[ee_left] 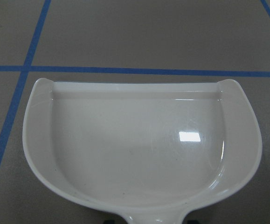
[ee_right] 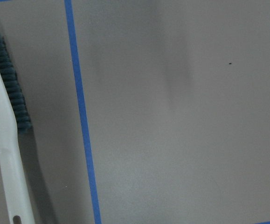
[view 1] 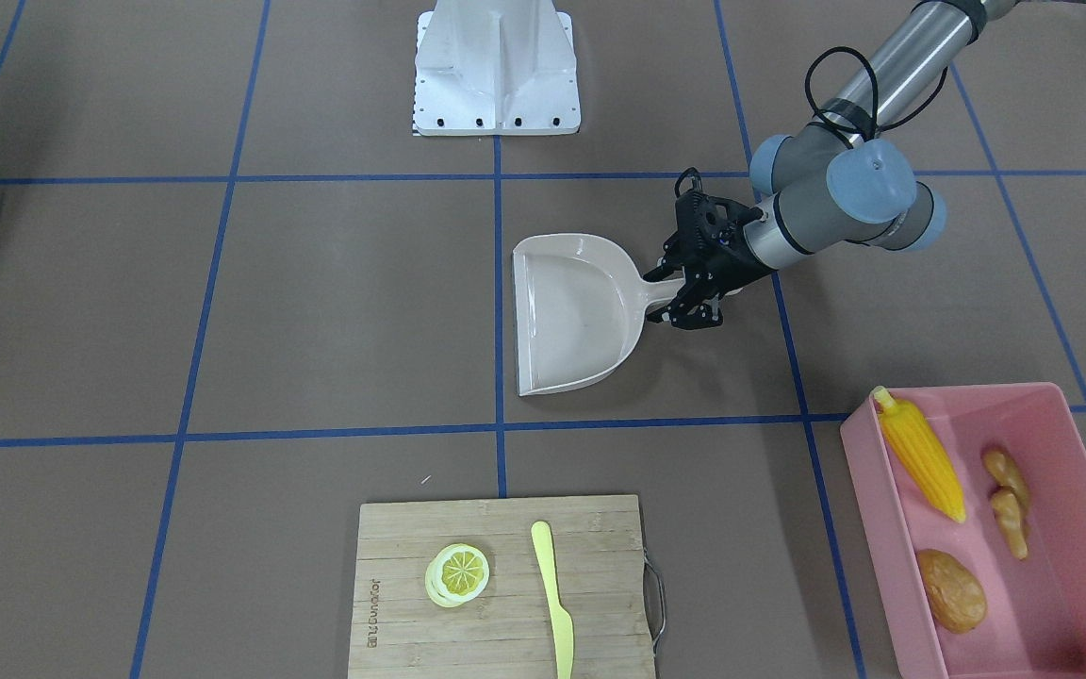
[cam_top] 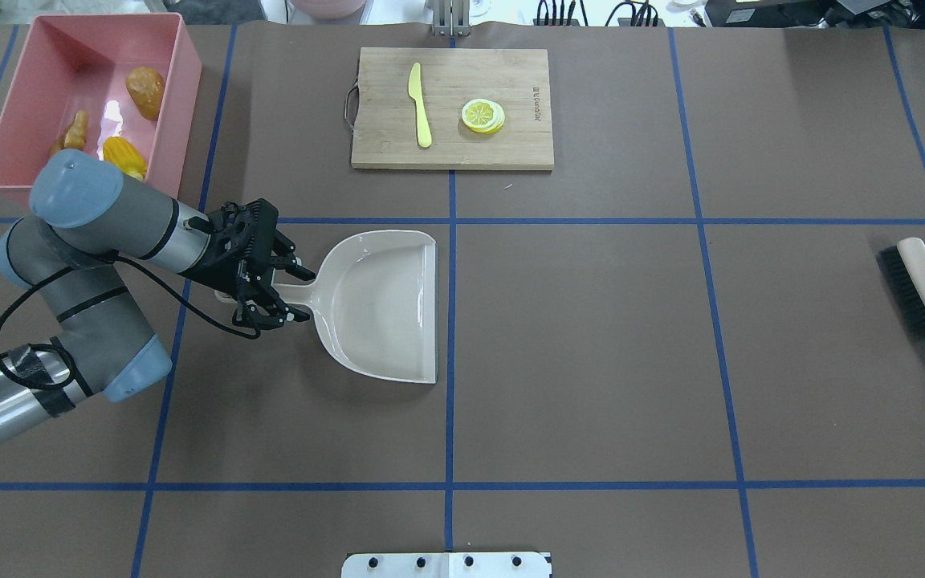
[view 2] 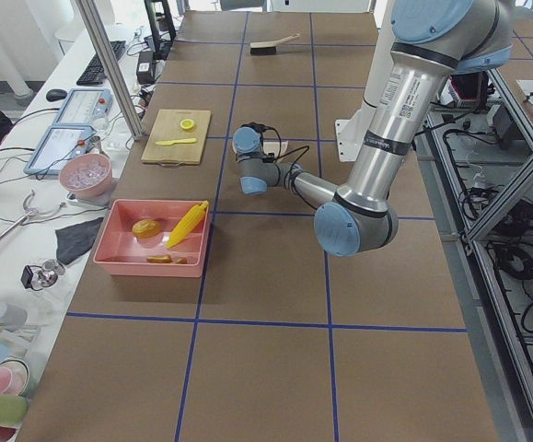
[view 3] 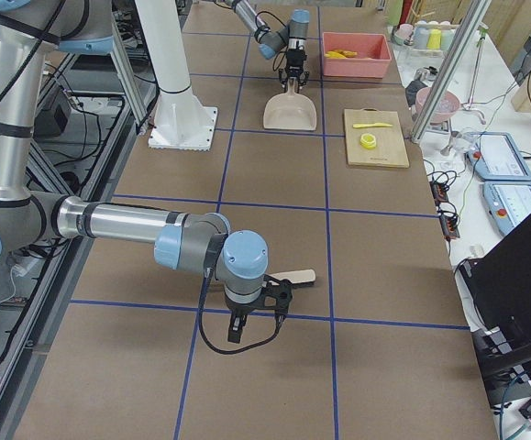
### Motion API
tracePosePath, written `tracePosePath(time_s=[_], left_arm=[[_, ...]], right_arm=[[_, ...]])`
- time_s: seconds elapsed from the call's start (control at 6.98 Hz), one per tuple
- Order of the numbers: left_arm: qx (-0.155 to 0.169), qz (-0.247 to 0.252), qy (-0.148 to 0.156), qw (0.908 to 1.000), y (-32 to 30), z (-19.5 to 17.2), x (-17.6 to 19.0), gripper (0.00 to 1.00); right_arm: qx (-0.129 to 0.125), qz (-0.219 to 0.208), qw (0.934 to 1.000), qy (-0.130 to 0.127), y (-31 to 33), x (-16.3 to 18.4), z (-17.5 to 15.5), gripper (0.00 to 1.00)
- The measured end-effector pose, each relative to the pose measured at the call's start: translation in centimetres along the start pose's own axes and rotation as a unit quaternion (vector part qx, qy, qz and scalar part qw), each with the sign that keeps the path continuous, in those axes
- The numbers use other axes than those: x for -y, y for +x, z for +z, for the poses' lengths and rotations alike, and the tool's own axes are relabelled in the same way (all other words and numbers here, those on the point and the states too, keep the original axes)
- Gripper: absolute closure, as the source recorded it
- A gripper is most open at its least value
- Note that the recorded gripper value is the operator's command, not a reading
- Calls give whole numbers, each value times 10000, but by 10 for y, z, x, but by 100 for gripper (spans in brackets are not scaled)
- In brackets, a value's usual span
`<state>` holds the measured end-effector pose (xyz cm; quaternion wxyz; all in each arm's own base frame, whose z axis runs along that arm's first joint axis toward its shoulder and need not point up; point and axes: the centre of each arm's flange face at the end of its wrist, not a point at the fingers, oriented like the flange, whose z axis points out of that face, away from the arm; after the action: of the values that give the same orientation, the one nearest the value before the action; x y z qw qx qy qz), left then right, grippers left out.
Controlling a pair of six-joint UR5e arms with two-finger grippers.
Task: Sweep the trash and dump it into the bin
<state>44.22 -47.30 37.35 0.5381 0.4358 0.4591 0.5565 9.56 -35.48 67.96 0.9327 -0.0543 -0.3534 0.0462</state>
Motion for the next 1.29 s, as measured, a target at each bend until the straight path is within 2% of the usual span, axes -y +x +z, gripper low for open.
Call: tracePosePath(time_s=[0.43, 0.72, 1.0, 1.15, 1.29], left_arm=[[-16, 97, 112, 9999, 12, -14, 9, 1], [29, 145, 195, 9997, 33, -44, 9, 1], [447, -144, 7, 9989, 27, -108, -4, 1], [807, -459, -248, 9954, 7, -137, -16, 1], [1312, -742, -505, 9873, -17, -165, -26, 1]], right_arm=[[-10, 0, 10000, -1, 0, 0, 0, 0], [-15, 0, 10000, -1, 0, 0, 0, 0], [-6, 0, 10000, -1, 0, 0, 0, 0], [-4, 0, 10000, 0, 0, 0, 0, 0], [-5, 0, 10000, 0, 0, 0, 0, 0]])
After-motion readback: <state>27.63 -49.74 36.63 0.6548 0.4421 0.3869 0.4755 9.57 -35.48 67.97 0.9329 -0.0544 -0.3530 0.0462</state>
